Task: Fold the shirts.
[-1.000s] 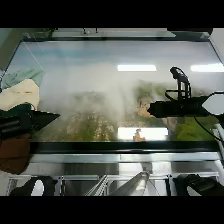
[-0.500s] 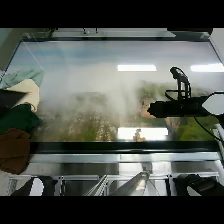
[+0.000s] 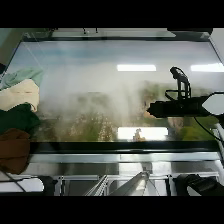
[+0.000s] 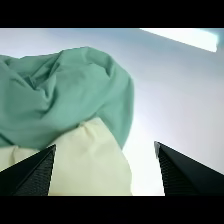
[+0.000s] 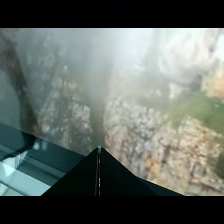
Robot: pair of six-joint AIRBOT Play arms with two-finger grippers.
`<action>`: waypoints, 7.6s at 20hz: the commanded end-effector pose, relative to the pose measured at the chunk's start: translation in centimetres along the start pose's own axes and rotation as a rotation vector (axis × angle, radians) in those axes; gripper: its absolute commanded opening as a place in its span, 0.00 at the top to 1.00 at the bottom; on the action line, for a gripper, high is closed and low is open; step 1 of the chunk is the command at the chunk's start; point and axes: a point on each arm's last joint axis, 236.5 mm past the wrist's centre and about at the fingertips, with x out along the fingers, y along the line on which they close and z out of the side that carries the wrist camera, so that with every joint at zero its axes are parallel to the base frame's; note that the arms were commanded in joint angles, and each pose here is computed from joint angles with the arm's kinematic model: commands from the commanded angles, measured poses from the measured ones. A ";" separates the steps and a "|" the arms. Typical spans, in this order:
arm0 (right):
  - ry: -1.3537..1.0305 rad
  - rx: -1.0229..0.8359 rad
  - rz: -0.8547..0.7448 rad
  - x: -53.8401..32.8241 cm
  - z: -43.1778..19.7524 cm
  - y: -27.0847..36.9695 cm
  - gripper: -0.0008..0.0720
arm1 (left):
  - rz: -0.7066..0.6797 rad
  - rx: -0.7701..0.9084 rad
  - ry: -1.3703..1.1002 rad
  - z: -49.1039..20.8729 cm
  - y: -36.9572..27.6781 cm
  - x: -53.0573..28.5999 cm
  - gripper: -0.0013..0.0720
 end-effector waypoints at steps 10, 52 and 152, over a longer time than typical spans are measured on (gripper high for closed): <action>-0.001 0.014 0.023 0.0 0.0 0.6 0.96 | 0.141 0.215 0.241 -9.4 3.1 19.1 0.96; 0.321 0.168 0.172 13.5 -4.6 -4.4 0.31 | -0.320 -0.346 0.907 -32.8 -16.2 -11.8 0.01; -0.195 0.073 0.453 -1.2 4.7 2.0 0.96 | -0.853 -0.143 0.634 -19.0 -28.7 -16.5 0.40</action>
